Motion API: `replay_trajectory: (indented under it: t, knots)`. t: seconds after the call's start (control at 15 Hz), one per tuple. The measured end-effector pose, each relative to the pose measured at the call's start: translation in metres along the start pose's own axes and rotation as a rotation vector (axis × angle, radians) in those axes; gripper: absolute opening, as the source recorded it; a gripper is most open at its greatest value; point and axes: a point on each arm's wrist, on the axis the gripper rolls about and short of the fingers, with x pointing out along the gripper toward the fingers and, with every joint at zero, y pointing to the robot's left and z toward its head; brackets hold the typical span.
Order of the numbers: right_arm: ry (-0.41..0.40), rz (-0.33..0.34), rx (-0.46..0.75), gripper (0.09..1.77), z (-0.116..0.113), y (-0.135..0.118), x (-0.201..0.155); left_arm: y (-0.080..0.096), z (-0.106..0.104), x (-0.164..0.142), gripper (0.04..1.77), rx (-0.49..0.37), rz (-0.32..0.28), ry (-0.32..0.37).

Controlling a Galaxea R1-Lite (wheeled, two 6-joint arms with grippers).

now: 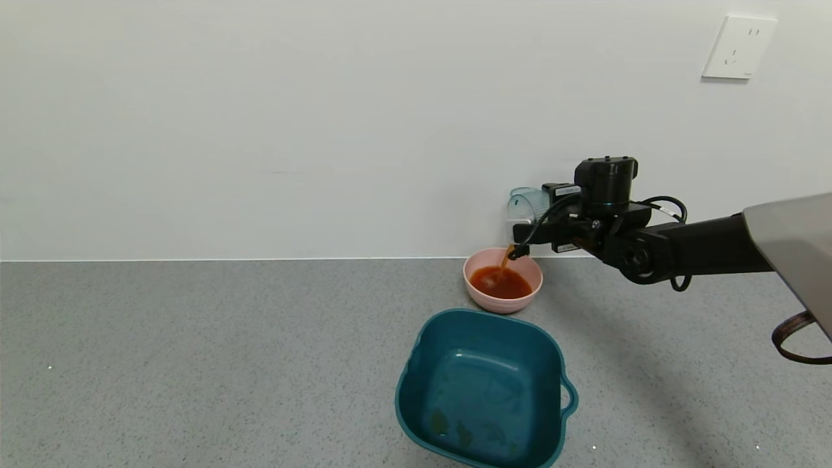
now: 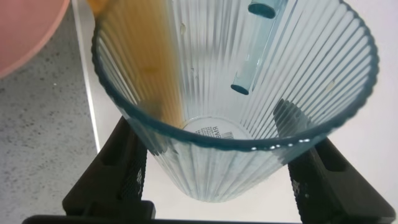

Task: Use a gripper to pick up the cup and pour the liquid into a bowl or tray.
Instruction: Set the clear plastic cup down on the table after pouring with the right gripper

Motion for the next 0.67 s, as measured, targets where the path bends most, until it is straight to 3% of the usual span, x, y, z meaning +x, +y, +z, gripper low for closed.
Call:
replay_trajectory:
  t: [0.4,0.67]
  knots:
    - [0.015,-0.011,-0.136,1.32,0.0015,-0.0033,0.0003,0.0,0.0,0.0,1.72,0.0,0.0,0.0]
    - [0.012,-0.015,-0.157,1.32,0.0032,-0.0044,-0.0002,0.0,0.0,0.0,1.72,0.0,0.0,0.0]
